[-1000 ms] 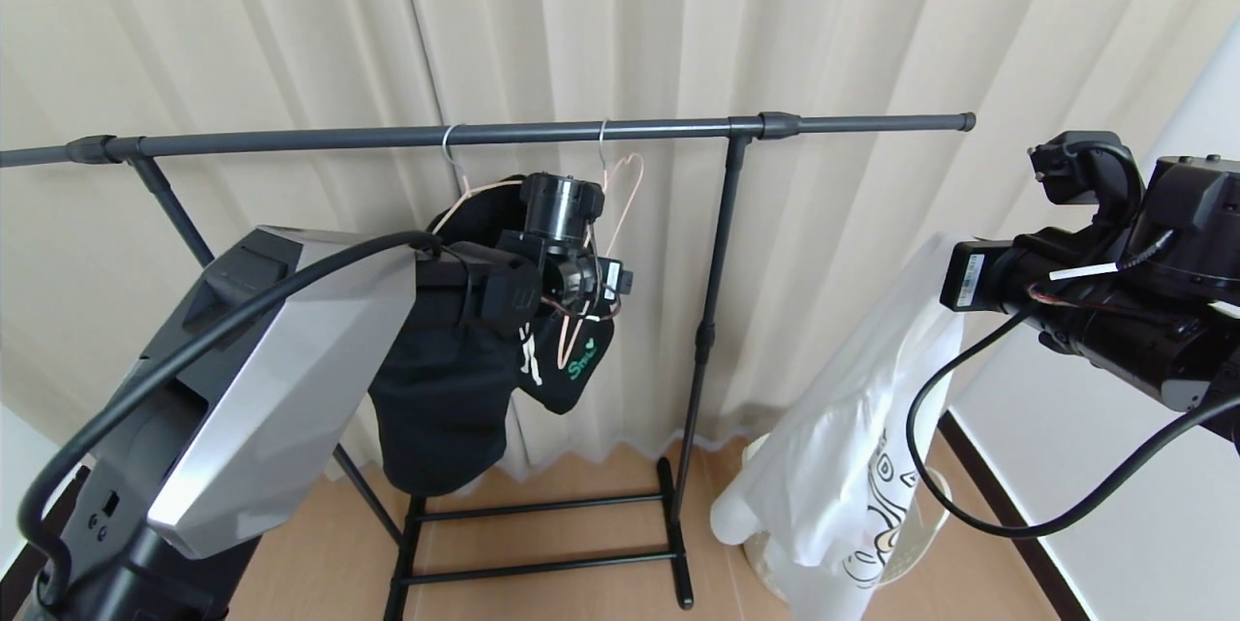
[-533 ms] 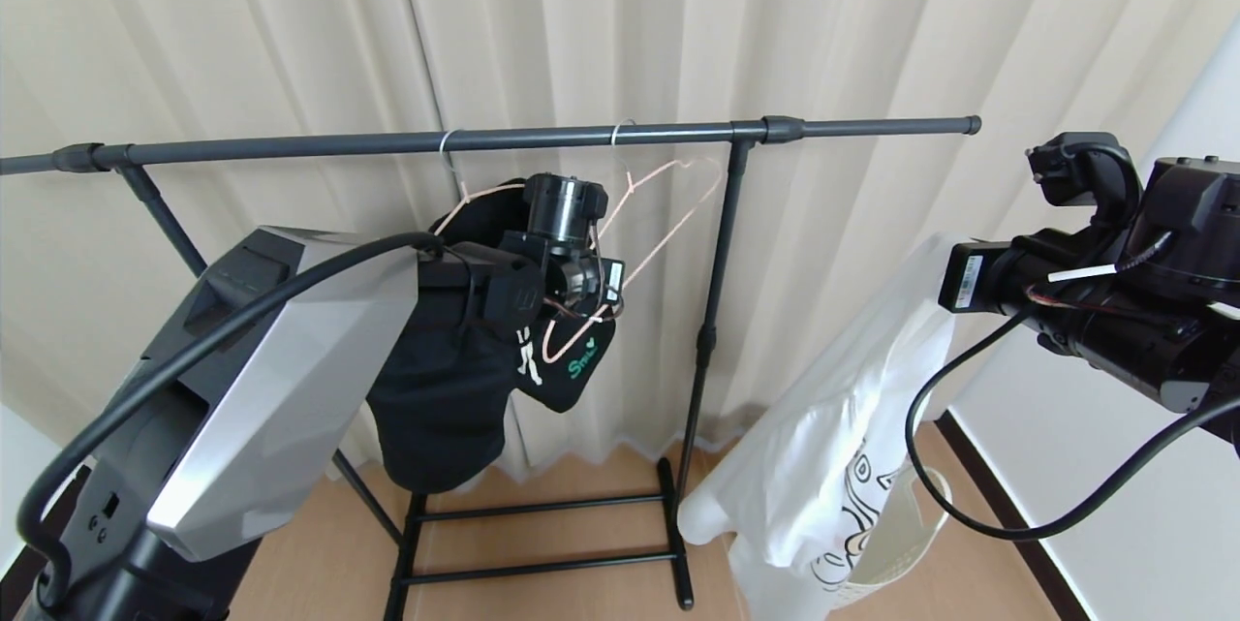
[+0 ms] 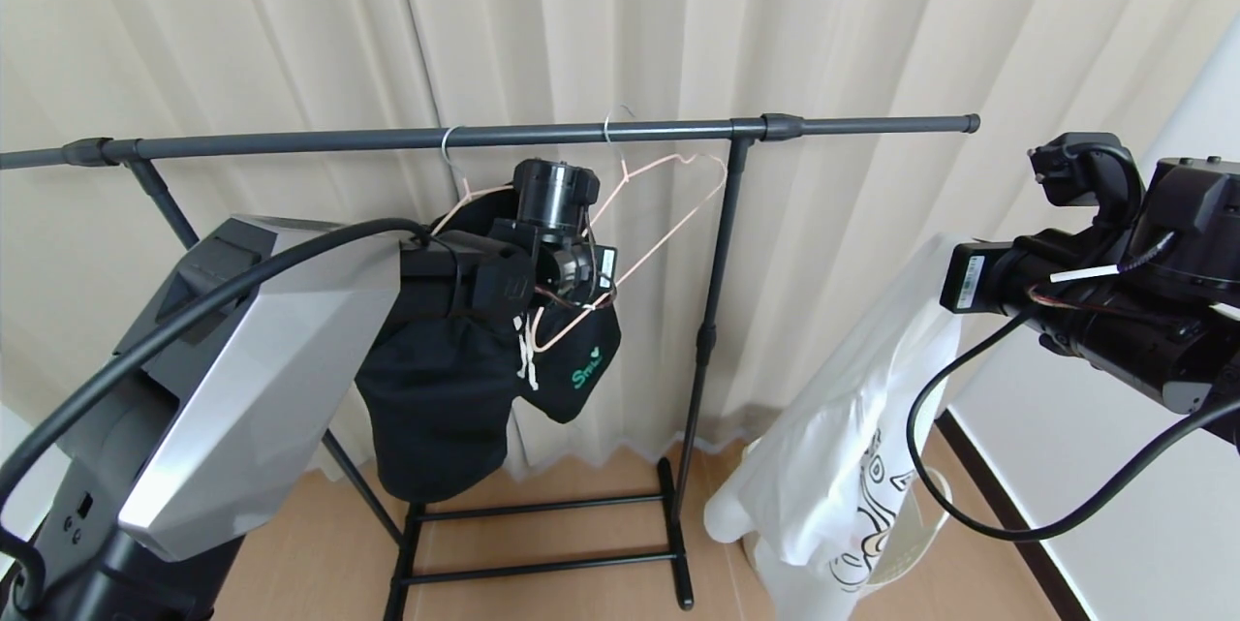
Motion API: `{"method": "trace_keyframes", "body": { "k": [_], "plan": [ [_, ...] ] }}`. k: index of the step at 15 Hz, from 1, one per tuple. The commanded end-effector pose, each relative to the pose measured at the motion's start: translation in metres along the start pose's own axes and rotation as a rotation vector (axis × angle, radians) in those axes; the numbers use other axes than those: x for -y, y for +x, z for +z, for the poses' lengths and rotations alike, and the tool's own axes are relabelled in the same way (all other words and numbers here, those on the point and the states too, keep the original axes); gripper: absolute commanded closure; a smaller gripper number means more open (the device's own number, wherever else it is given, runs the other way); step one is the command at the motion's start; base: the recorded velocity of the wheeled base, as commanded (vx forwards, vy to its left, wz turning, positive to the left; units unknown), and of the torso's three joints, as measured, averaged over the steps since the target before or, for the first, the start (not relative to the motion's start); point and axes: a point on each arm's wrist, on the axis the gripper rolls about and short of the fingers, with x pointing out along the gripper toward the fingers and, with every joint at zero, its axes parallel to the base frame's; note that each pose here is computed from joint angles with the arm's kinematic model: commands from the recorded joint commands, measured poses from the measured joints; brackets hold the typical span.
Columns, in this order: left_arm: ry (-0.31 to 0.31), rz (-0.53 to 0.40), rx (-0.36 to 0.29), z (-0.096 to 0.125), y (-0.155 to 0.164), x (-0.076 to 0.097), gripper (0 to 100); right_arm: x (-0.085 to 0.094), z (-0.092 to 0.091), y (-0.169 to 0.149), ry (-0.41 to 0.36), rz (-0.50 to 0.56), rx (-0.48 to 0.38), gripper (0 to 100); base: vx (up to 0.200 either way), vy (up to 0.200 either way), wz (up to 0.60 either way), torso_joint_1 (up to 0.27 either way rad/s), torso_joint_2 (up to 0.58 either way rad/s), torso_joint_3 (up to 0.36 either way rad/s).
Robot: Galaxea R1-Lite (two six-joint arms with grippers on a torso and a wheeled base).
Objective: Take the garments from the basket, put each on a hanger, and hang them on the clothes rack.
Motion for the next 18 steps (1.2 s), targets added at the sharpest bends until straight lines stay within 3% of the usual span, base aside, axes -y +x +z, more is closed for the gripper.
{"method": "trace_keyframes", "body": {
  "k": [1, 7, 18],
  "plan": [
    [-0.007, 0.003, 0.020, 0.009, -0.009, -0.003, 100, 0.000, 0.001, 0.000, 0.001, 0.001, 0.003, 100, 0.000, 0.000, 0.00, 0.000, 0.00, 0.000],
    [-0.020, -0.005, 0.028, 0.018, -0.030, -0.006, 100, 0.000, 0.001, 0.000, 0.001, 0.000, 0.002, 100, 0.000, 0.000, 0.00, 0.000, 0.00, 0.000],
    [0.025, -0.001, 0.024, 0.002, -0.077, -0.022, 100, 0.000, 0.001, -0.001, 0.001, 0.001, 0.003, 100, 0.000, 0.000, 0.00, 0.000, 0.00, 0.000]
  ]
}}
